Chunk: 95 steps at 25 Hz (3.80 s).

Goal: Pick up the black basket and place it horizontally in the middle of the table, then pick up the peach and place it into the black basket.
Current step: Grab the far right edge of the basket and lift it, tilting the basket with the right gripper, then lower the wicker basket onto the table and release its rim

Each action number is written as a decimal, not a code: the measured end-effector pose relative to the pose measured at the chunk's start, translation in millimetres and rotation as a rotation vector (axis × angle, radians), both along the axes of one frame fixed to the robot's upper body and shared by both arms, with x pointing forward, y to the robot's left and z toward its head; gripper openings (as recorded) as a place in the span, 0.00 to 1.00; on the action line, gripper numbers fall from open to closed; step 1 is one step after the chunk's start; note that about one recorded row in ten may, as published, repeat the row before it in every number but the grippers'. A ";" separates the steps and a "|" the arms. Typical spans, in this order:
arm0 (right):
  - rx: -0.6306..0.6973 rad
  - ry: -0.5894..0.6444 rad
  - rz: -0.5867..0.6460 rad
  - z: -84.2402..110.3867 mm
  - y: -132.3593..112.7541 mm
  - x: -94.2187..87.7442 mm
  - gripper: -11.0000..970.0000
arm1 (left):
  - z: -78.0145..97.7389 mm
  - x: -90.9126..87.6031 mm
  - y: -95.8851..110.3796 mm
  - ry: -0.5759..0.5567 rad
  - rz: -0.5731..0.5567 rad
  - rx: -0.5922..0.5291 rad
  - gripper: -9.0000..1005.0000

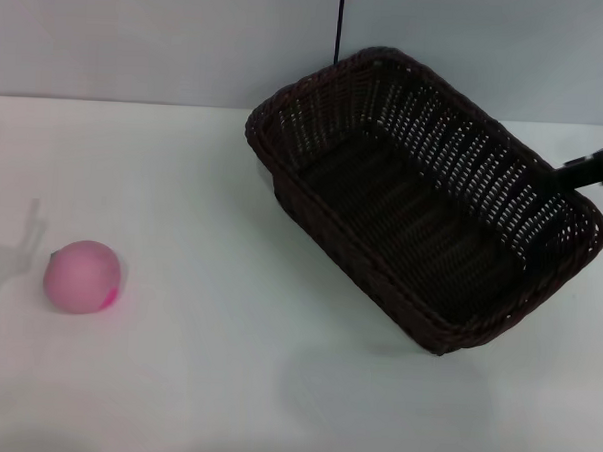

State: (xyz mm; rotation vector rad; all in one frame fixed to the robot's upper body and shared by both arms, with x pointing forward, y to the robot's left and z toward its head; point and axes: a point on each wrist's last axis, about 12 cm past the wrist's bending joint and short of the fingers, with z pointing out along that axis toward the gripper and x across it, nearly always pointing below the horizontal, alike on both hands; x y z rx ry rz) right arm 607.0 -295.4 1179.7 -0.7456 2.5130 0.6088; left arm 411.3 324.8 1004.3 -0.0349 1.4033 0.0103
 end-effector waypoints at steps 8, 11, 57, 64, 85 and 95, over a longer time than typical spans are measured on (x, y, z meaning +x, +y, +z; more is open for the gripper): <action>-0.013 -0.036 -0.025 -26.8 19.1 7.1 0.62 | -1.1 -3.4 2.0 0.007 0.006 0.003 0.82; -0.019 -0.055 -0.038 -32.1 18.5 8.7 0.62 | -1.3 -4.7 2.6 0.008 0.008 0.004 0.82; -0.153 -0.588 0.892 18.6 57.9 -52.2 0.18 | -1.9 -16.9 10.1 0.005 0.040 0.014 0.79; -0.107 -0.652 0.957 11.4 58.7 -53.2 0.18 | -2.6 -19.7 10.3 0.008 0.043 0.014 0.78; -0.134 -0.718 0.882 -20.6 63.1 -17.7 0.18 | -1.1 -23.5 11.8 -0.004 0.038 0.023 0.77; -0.131 -0.725 0.904 -38.6 68.3 -14.7 0.19 | -1.3 -24.5 12.2 -0.002 0.039 0.025 0.76</action>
